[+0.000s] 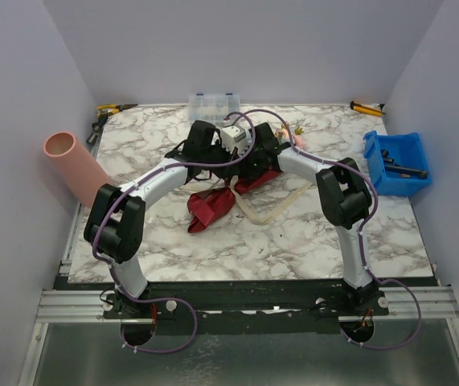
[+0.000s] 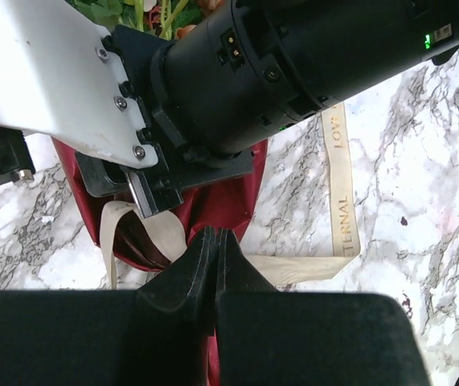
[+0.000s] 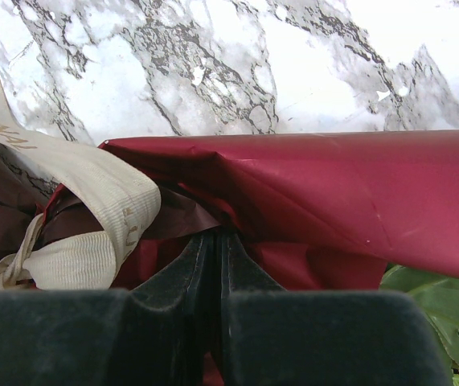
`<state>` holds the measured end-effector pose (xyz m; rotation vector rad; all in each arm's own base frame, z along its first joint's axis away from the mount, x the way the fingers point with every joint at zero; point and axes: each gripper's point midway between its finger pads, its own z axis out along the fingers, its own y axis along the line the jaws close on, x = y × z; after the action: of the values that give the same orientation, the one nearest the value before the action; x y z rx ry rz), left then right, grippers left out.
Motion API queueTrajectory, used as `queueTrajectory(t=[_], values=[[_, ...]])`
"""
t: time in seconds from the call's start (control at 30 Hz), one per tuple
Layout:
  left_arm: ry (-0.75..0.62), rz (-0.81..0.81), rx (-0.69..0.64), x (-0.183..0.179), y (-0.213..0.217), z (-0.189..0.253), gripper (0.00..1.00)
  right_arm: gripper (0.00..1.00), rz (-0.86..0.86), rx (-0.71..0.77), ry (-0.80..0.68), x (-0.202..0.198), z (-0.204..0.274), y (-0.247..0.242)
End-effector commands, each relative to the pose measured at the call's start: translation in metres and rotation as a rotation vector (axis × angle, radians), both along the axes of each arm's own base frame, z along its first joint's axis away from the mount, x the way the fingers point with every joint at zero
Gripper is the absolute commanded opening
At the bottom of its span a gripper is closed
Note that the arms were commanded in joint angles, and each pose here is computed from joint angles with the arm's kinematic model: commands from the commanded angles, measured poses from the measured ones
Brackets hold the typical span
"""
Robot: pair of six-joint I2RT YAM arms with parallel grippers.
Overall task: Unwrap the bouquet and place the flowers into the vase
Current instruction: Untie the ribbon from the wrapping paper.
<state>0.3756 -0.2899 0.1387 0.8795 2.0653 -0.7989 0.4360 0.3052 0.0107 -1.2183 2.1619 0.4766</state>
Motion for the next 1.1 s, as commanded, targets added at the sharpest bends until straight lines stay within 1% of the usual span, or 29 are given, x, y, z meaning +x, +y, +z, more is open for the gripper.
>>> queueTrajectory(t=[0.0,0.03,0.07,0.1,0.17,0.23,0.3,0.37,0.43,0.5,0.63,0.77,0.93,1.07], values=[[-0.043,-0.089,0.029,-0.006,0.002,0.003,0.0,0.09,-0.019,-0.35,0.374,-0.094,-0.122,-0.076],[-0.037,-0.129,0.062,-0.01,0.004,-0.003,0.03,0.09,-0.018,-0.349,0.374,-0.095,-0.122,-0.075],[-0.033,-0.166,0.1,-0.013,0.007,-0.012,0.11,0.09,-0.018,-0.349,0.374,-0.094,-0.122,-0.075],[-0.036,-0.191,0.129,-0.016,0.011,-0.019,0.23,0.09,-0.019,-0.35,0.376,-0.094,-0.122,-0.076],[-0.081,-0.243,0.184,-0.021,0.02,-0.032,0.38,0.09,-0.019,-0.351,0.378,-0.095,-0.122,-0.076],[-0.119,-0.283,0.22,-0.023,0.025,-0.04,0.45,0.09,-0.019,-0.351,0.376,-0.094,-0.122,-0.076],[-0.182,-0.357,0.238,-0.028,0.027,-0.041,0.47,0.09,-0.019,-0.352,0.377,-0.094,-0.123,-0.076],[-0.286,-0.449,0.258,-0.031,0.029,-0.039,0.47,0.09,-0.02,-0.355,0.379,-0.094,-0.123,-0.076],[-0.372,-0.514,0.266,-0.029,0.028,-0.037,0.45,0.09,-0.019,-0.355,0.38,-0.095,-0.123,-0.076],[-0.422,-0.555,0.265,-0.025,0.024,-0.036,0.42,0.09,-0.019,-0.357,0.379,-0.094,-0.123,-0.077],[-0.428,-0.584,0.244,-0.021,0.017,-0.039,0.34,0.09,-0.02,-0.352,0.379,-0.095,-0.123,-0.076],[-0.436,-0.583,0.265,-0.016,0.018,-0.048,0.31,0.09,-0.018,-0.352,0.379,-0.095,-0.123,-0.076],[-0.453,-0.571,0.283,-0.011,0.02,-0.053,0.32,0.1,-0.017,-0.353,0.384,-0.096,-0.123,-0.076],[-0.447,-0.555,0.291,-0.009,0.021,-0.06,0.39,0.09,-0.018,-0.353,0.384,-0.096,-0.123,-0.076]])
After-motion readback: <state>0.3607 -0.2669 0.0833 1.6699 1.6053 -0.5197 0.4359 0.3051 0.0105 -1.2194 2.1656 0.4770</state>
